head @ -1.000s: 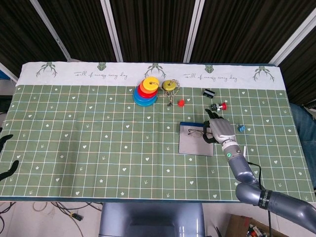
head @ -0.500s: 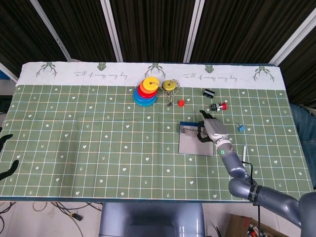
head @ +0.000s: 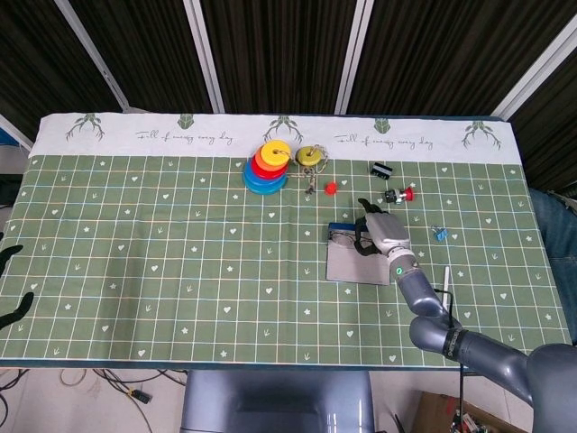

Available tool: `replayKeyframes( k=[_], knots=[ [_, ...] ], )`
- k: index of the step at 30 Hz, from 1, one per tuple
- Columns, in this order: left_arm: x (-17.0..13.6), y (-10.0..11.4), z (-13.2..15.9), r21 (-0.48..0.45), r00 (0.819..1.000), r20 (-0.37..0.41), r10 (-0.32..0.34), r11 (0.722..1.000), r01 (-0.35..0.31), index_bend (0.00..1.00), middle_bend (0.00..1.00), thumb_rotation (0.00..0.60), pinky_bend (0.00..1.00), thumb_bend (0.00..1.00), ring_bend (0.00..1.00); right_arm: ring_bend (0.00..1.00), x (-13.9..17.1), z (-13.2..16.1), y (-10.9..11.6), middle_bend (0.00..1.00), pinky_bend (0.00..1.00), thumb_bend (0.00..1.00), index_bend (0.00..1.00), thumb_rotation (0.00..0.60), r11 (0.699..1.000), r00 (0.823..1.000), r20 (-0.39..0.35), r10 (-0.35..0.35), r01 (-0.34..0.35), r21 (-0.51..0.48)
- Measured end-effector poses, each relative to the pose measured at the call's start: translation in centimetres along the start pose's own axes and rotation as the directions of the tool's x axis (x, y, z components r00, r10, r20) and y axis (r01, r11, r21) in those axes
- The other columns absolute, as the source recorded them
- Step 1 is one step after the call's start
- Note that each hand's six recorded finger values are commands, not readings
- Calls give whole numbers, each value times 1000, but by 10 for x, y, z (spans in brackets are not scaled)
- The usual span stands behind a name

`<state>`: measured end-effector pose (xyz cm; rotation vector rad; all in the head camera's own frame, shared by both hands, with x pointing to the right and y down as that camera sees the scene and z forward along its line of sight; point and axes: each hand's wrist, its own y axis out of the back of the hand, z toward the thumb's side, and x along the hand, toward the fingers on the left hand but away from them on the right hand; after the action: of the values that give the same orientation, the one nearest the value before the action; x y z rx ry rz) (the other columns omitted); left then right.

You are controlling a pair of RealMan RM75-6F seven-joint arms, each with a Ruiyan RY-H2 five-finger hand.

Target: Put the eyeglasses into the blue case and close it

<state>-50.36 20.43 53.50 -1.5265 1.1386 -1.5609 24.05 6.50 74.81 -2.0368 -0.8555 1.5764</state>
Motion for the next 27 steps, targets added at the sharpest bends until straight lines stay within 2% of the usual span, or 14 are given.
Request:
replayKeyframes(
  k=[3,8,14,19,23,27],
  knots=[
    [0,0,0,0,1000,0,1,1000,-1,169,7,600,0,309,0,114,-1,-1,0,16,222,468,567,600,1000,1000,3,6,-6,3],
    [0,0,0,2,1000,1,0,1000,0,169,7,600,0,308,0,110,-2,-4,-1,0,222,442,300,600,1000,1000,6,16,-16,21],
    [0,-1,0,4,1000,1,-1,1000,1,169,7,600,0,308,0,98,2,-8,4,0,222,371,156,600,1000,1000,12,17,-17,16],
    [-1,0,0,4,1000,1,0,1000,0,169,7,600,0,309,0,96,6,-12,9,0,223,329,91,600,1000,1000,20,14,-14,4],
    [-1,0,1,3,1000,1,1,1000,-1,169,7,600,0,309,0,104,14,-10,17,11,223,322,84,600,1000,1000,9,-9,9,-21],
    [-1,0,1,1,1000,-1,3,1000,-3,169,7,600,0,308,0,204,32,-5,26,110,249,321,85,600,997,998,-22,-55,54,-46]
  ],
)
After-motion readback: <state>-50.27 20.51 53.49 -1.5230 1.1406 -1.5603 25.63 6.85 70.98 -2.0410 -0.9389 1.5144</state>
